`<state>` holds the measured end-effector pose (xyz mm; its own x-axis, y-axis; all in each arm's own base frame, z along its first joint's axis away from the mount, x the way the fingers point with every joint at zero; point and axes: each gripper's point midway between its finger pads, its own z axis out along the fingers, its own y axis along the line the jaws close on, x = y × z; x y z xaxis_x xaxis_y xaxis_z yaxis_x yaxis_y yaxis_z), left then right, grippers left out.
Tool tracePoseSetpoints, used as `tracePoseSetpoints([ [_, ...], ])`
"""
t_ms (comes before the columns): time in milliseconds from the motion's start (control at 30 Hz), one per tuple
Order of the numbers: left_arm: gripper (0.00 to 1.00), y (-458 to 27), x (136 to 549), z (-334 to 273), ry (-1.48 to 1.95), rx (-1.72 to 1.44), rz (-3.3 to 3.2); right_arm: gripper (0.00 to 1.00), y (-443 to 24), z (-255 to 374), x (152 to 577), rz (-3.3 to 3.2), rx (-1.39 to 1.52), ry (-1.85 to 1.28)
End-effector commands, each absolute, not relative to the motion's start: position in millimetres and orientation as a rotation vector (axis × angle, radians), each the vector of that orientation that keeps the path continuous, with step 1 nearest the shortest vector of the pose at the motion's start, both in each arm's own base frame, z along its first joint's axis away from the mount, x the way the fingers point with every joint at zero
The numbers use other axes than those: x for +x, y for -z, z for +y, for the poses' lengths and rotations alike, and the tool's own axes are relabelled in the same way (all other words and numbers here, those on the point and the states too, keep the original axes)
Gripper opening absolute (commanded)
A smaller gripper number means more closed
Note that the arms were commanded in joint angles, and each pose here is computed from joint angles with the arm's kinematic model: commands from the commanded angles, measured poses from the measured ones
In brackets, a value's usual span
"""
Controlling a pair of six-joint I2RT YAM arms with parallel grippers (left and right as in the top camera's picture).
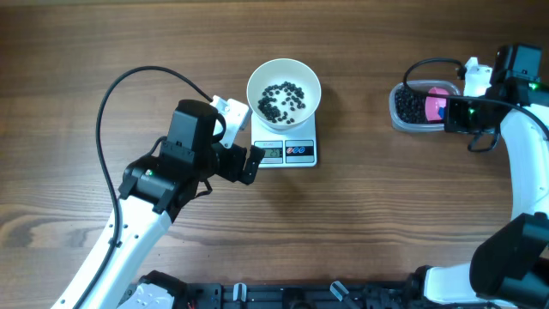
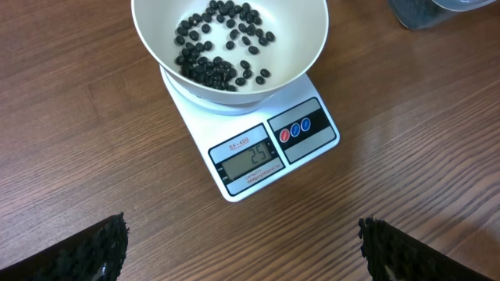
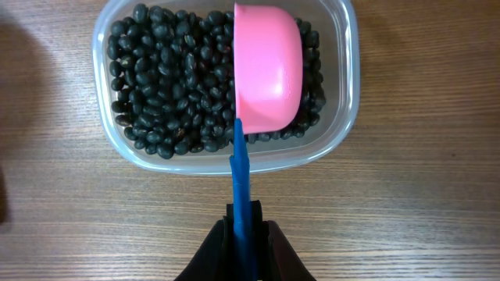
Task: Scoop item into bowl and weigh 150g on scale
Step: 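Drag the scoop through the black beans with the right gripper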
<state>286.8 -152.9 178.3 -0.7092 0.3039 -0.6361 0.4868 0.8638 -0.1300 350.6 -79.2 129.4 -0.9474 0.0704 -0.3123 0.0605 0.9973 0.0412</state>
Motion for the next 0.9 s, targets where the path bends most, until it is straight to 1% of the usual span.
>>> tracePoseSetpoints([
  [0,1.0,-175.7,284.3,-156.7,0.405,0.586,2.41,0.05,-114.5,-77.1,349.2,2.863,0.073,-0.07],
  [367,1.0,-175.7,284.3,-156.6,0.404,0.587,2.41,0.04,-119.6,-48.3,357.8,2.802,0.037,-0.312],
  [867,1.0,-175.7,284.3,-156.6,0.404,0.587,2.41,0.04,-119.0,-30.8,356.5,2.817,-0.024,-0.337],
])
